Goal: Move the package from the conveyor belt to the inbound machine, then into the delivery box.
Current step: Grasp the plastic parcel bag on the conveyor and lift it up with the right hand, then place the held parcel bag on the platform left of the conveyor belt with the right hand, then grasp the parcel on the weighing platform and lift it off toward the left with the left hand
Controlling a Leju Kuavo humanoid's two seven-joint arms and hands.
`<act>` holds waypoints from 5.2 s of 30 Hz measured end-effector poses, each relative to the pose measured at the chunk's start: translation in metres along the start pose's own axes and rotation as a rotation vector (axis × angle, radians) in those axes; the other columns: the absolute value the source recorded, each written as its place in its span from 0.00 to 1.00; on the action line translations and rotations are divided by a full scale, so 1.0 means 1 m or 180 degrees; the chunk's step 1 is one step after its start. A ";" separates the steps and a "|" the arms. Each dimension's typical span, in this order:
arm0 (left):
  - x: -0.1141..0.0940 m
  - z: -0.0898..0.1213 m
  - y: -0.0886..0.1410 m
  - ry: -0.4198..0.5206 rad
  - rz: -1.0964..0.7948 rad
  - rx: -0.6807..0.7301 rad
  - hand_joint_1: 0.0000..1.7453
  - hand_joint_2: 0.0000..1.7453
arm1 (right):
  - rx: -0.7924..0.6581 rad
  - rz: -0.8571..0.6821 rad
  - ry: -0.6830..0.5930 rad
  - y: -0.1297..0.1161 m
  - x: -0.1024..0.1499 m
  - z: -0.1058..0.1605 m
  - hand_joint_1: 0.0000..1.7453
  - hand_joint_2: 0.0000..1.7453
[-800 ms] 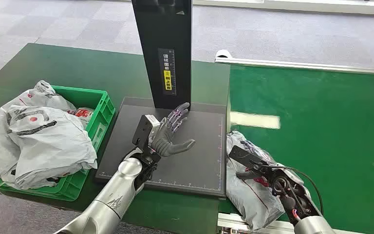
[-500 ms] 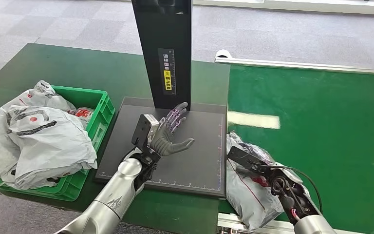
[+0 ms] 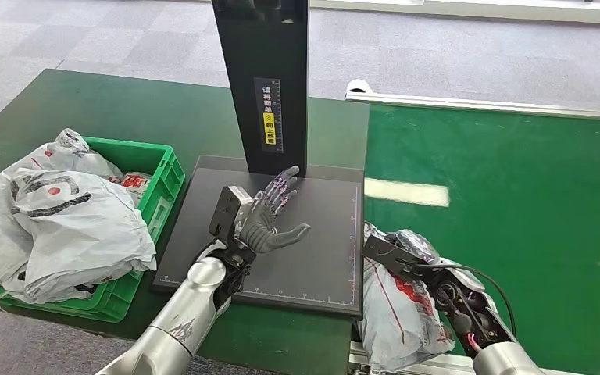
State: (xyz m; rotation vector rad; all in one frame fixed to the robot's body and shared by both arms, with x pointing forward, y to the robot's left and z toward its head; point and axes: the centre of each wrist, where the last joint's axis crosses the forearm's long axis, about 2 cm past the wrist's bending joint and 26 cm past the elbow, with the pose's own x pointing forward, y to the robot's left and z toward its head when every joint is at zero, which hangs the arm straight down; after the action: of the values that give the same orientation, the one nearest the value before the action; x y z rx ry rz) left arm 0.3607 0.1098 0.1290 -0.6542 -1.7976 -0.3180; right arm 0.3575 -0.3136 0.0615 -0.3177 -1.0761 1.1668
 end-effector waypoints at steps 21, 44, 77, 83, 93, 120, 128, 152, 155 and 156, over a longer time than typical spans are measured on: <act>-0.003 0.010 0.000 -0.0085 -0.0011 0.0042 0.00 1.00 | -0.2287 -0.1156 -0.1105 -0.041 0.030 0.024 1.00 1.00; 0.069 -0.002 0.000 -0.1642 -0.1001 0.1622 0.00 1.00 | -0.3981 -0.1539 -0.2097 -0.056 0.043 0.069 1.00 1.00; 0.125 0.007 -0.005 -0.2514 -0.2063 0.2287 0.00 1.00 | 0.0798 -0.3523 -0.2403 0.026 0.076 -0.003 1.00 1.00; 0.121 0.010 -0.003 -0.2480 -0.2117 0.2264 0.00 1.00 | -0.0157 -0.3221 -0.2081 0.015 0.077 -0.010 1.00 1.00; 0.118 0.013 -0.002 -0.2438 -0.2094 0.2270 0.00 1.00 | -0.0866 -0.2738 -0.1844 0.009 0.081 -0.013 1.00 1.00; 0.092 0.005 -0.014 -0.2039 -0.1373 0.1574 0.00 1.00 | -0.0456 -0.3032 -0.1681 0.031 0.080 -0.011 0.00 1.00; 0.054 0.002 -0.019 -0.1456 -0.1104 0.0613 0.00 1.00 | -0.0342 -0.3123 -0.1730 0.023 0.082 -0.014 0.00 1.00; 0.021 0.004 -0.022 -0.0350 -0.1658 -0.0474 0.00 1.00 | -0.1420 -0.3186 -0.1822 -0.018 0.063 -0.005 0.00 1.00; 0.019 0.004 -0.022 -0.0312 -0.1666 -0.0499 0.00 1.00 | -0.1487 -0.3196 -0.1823 -0.020 0.059 -0.003 0.00 1.00; 0.019 0.004 -0.022 -0.0302 -0.1668 -0.0503 0.00 1.00 | -0.1499 -0.3200 -0.1824 -0.021 0.059 -0.002 0.00 1.00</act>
State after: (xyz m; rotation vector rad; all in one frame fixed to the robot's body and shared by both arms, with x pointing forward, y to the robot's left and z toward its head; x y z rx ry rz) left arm 0.3405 0.0990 0.1474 -0.2970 -2.0338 -0.7979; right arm 0.3711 -0.2711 0.1052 0.2255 -1.7238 0.0697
